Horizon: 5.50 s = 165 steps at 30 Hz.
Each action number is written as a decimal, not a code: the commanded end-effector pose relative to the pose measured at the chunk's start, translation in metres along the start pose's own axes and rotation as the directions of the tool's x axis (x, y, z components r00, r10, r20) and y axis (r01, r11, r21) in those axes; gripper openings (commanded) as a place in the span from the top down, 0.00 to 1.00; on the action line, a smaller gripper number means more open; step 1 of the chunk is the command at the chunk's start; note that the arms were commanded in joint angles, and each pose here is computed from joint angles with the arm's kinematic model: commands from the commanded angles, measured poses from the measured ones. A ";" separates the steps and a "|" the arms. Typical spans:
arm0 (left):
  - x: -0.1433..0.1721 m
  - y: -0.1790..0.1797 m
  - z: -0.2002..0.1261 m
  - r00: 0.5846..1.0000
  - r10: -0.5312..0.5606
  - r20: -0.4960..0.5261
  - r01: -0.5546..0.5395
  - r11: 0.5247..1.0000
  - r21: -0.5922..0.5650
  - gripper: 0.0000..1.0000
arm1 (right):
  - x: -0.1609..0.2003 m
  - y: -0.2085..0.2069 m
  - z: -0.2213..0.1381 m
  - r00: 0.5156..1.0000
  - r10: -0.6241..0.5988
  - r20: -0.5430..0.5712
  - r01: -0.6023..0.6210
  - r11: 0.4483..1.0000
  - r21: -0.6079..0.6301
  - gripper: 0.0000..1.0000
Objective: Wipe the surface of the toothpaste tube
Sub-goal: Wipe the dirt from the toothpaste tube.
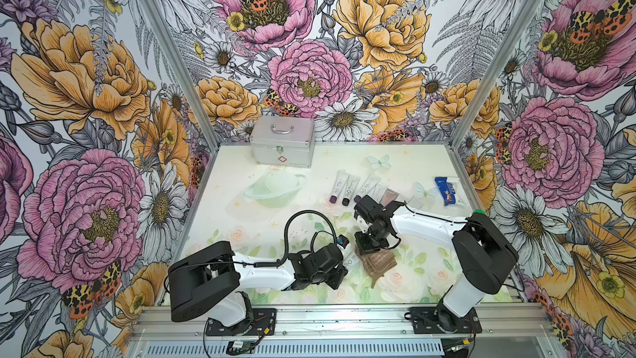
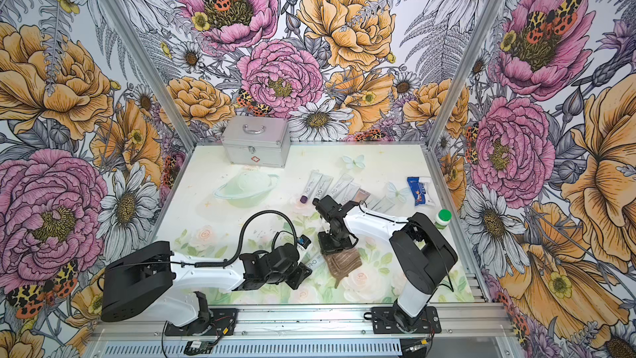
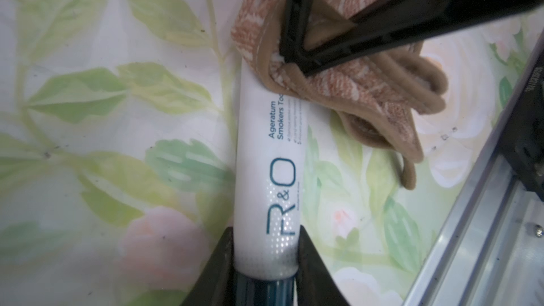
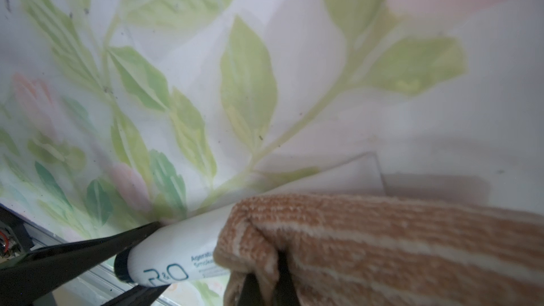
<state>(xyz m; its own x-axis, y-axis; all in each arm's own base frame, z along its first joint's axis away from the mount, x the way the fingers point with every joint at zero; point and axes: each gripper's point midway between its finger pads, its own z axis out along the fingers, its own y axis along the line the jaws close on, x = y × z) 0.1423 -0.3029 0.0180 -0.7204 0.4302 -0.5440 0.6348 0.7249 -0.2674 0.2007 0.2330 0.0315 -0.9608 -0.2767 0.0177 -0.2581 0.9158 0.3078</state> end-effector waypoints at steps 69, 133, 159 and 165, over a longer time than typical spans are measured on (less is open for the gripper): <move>0.018 0.012 0.001 0.999 0.004 -0.042 -0.006 0.998 -0.056 0.73 | -0.009 -0.063 0.015 0.995 0.056 -0.087 -0.038 0.979 0.202 1.00; 0.018 0.013 0.005 0.998 0.021 -0.053 -0.025 0.995 -0.092 0.73 | 0.027 0.020 0.024 0.993 -0.047 -0.105 0.050 0.998 0.027 1.00; 0.020 0.017 0.004 0.999 0.015 -0.049 -0.020 0.994 -0.106 0.73 | 0.022 -0.030 0.017 0.996 0.035 -0.086 -0.022 0.988 0.152 1.00; 0.019 0.017 0.003 0.999 0.015 -0.046 -0.020 0.994 -0.106 0.73 | 0.038 0.024 0.030 0.994 0.006 -0.108 -0.009 1.000 -0.027 1.00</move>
<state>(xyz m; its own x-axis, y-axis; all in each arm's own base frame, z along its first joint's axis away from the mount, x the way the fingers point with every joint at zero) 0.1369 -0.3057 0.0177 -0.7127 0.4399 -0.5464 0.6401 0.7264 -0.2501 0.2125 0.2319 0.0267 -0.9607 -0.2708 -0.0619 -0.2777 0.9388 0.2040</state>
